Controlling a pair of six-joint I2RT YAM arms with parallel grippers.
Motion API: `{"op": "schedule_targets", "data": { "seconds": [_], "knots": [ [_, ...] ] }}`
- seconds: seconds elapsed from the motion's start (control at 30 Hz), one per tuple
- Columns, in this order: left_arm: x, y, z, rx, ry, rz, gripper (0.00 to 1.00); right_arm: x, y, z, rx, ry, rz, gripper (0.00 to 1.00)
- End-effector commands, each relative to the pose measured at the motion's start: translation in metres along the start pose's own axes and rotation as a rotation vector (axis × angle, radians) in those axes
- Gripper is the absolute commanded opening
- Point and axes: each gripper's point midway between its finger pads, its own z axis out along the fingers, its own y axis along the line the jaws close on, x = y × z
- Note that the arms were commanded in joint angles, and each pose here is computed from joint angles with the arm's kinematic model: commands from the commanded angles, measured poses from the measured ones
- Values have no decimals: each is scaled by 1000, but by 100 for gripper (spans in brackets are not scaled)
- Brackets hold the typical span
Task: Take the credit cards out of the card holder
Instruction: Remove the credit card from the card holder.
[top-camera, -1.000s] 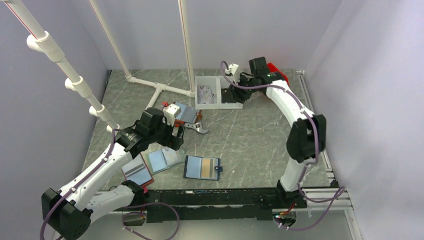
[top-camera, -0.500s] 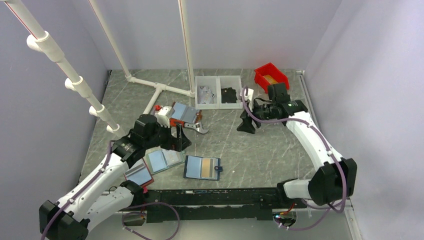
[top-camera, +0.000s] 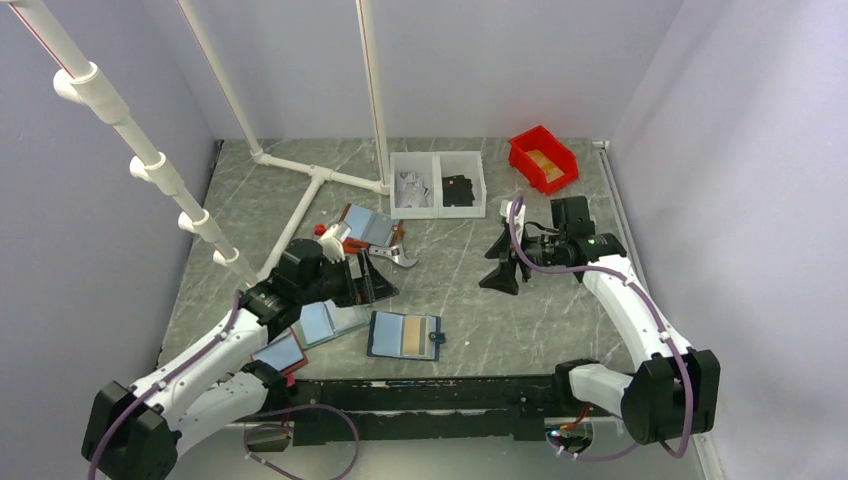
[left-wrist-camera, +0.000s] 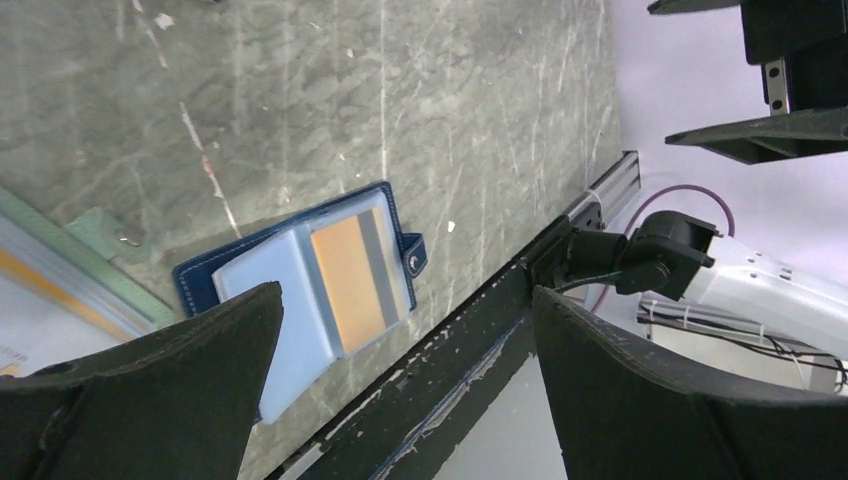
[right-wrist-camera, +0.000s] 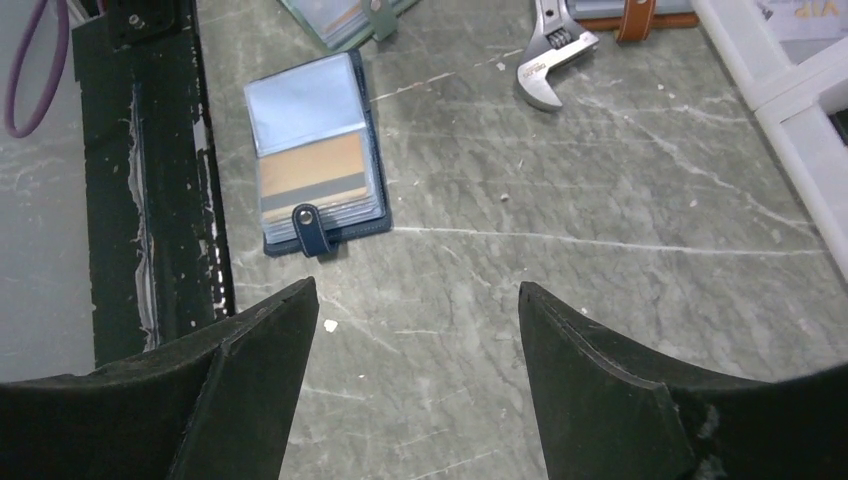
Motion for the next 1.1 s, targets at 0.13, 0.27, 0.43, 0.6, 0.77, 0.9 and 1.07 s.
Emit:
{"op": "schedule_targets", "data": {
  "seconds": [0.13,0.27,0.43,0.6,0.77,0.9,1.07],
  "knots": [
    [11,-15,18,-43,8,54,99,-21,-3,-1,-12,-77,-47,79],
    [22,-27,26,-51,31,104,97,-20,-3,-1,-14,-80,-46,80],
    [32,-36,34,-79,36,150,97,-19,-3,0,-19,-78,-39,80],
    [41,-39,39,-109,41,178,96,-18,-2,1,-23,-77,-35,80],
    [46,-38,42,-157,18,224,96,-18,-2,1,-26,-79,-31,80],
    [51,-35,49,-190,30,241,94,-18,-2,2,-34,-77,-22,80],
    [57,-24,60,-280,43,242,87,-17,-2,2,-37,-75,-16,80]
  ]
}}
